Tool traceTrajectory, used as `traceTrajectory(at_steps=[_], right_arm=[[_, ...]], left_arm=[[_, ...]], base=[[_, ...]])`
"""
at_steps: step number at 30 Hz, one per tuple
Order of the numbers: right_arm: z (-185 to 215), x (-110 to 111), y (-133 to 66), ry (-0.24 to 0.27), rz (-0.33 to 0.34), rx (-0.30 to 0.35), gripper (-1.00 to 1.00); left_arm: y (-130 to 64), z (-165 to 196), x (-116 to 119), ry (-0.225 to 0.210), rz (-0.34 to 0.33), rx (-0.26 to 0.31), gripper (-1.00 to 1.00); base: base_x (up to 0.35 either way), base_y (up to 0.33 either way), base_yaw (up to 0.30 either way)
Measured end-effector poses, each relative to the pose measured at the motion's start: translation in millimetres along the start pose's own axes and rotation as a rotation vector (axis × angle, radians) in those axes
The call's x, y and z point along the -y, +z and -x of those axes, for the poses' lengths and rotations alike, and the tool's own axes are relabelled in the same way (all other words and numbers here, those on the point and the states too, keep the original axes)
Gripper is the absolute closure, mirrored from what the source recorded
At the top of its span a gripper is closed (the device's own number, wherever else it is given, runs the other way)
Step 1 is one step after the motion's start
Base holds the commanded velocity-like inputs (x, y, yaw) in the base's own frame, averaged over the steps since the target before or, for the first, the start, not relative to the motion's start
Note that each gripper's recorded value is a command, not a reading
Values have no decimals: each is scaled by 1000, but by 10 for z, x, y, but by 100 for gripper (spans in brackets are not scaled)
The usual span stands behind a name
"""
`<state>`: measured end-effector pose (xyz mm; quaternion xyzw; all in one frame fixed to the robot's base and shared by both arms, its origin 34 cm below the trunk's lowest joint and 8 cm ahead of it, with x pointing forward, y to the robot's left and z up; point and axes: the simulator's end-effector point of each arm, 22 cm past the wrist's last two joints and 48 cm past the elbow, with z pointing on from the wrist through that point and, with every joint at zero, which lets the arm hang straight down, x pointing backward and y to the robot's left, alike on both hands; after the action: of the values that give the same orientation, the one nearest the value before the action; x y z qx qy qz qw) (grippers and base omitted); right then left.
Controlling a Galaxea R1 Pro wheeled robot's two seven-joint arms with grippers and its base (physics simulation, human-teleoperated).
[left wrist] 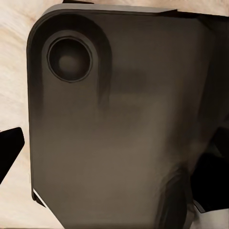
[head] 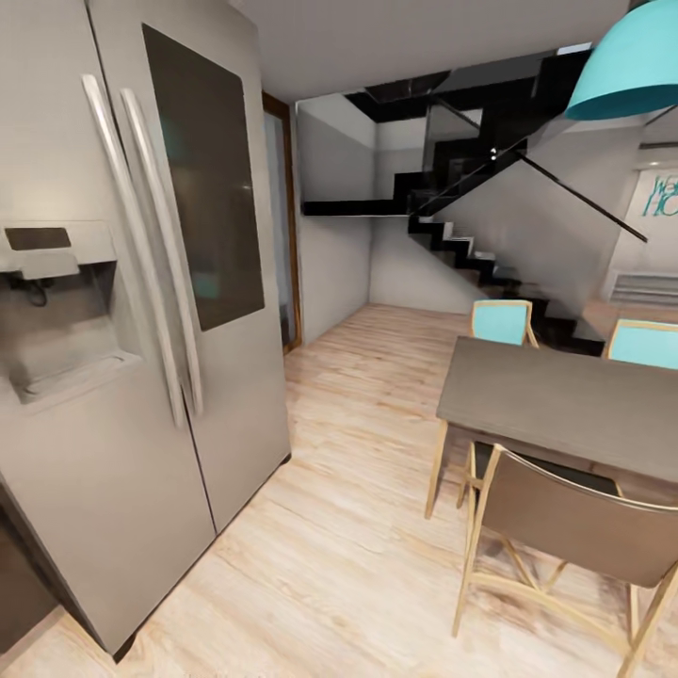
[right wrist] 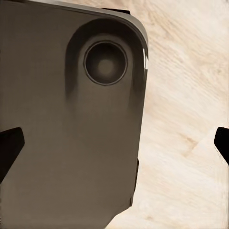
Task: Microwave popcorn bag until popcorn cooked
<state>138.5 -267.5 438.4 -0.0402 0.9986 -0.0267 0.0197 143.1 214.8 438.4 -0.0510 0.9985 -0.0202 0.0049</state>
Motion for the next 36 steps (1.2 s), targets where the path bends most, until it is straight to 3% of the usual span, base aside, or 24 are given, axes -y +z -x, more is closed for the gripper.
traceTrajectory(at_steps=[36], right_arm=[[-2, -6, 0, -3, 1, -1, -100]], left_arm=[[0, 0, -1, 0, 0, 0, -100]], base=[[0, 0, 300]])
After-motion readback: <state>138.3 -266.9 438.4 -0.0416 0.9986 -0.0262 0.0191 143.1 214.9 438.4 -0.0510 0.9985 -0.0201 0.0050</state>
